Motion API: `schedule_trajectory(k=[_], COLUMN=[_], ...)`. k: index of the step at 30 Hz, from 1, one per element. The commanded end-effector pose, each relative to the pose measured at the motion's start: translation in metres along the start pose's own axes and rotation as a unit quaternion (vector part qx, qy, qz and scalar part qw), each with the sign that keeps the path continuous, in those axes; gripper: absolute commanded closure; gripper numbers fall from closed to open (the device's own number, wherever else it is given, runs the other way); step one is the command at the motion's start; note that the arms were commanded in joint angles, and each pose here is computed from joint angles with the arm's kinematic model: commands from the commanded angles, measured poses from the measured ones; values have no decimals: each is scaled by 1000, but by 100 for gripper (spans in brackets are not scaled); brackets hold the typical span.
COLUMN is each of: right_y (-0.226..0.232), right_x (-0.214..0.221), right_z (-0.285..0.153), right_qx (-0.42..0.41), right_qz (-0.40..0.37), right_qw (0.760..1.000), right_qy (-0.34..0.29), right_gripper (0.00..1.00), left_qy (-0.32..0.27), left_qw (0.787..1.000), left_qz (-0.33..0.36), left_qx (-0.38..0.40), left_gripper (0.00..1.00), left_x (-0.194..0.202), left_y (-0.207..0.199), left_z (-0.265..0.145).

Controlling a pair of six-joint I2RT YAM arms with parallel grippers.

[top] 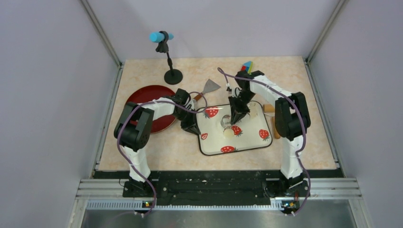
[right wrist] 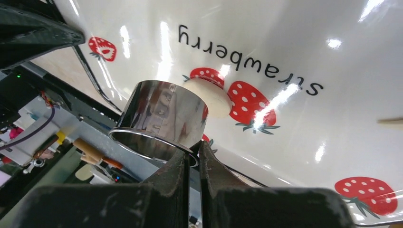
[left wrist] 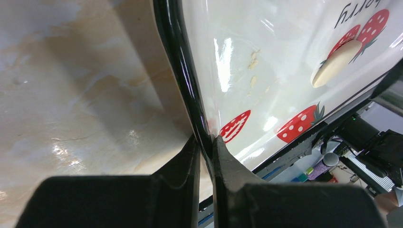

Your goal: Roll out the dumpling wrappers from the dough

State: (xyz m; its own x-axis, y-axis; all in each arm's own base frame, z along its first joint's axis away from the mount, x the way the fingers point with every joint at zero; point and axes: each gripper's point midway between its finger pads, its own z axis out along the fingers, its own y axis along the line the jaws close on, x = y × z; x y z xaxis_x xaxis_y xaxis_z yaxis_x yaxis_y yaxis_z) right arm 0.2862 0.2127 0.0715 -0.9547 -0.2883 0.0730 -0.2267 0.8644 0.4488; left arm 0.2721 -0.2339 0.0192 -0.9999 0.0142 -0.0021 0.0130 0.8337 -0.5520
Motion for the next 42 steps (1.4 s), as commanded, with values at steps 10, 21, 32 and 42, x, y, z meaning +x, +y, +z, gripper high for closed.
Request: schedule_trajectory(k=[10,21,32,42], right_y=[-2,-39,-75,-132], right_x=[-67,-103,-154,-166], right_z=[-106,-126,-123,-108], right_qx=[-13,6,37,74], right_qz=[-26,18,83,136], right_qw=[980,970,963,956], right_qy=[-196,-244,-255,-250], right_gripper=[100,100,100,100], left_qy=[21,13,14,16], left_qw=[996,996,996,996], left_qz=[37,40,41,45], left_qx=[-77,-76,-72,-69], left_gripper=[100,100,100,100], left_x=[20,17,19,19], left_y=[35,33,31,29], left_z=[16,13,12,10])
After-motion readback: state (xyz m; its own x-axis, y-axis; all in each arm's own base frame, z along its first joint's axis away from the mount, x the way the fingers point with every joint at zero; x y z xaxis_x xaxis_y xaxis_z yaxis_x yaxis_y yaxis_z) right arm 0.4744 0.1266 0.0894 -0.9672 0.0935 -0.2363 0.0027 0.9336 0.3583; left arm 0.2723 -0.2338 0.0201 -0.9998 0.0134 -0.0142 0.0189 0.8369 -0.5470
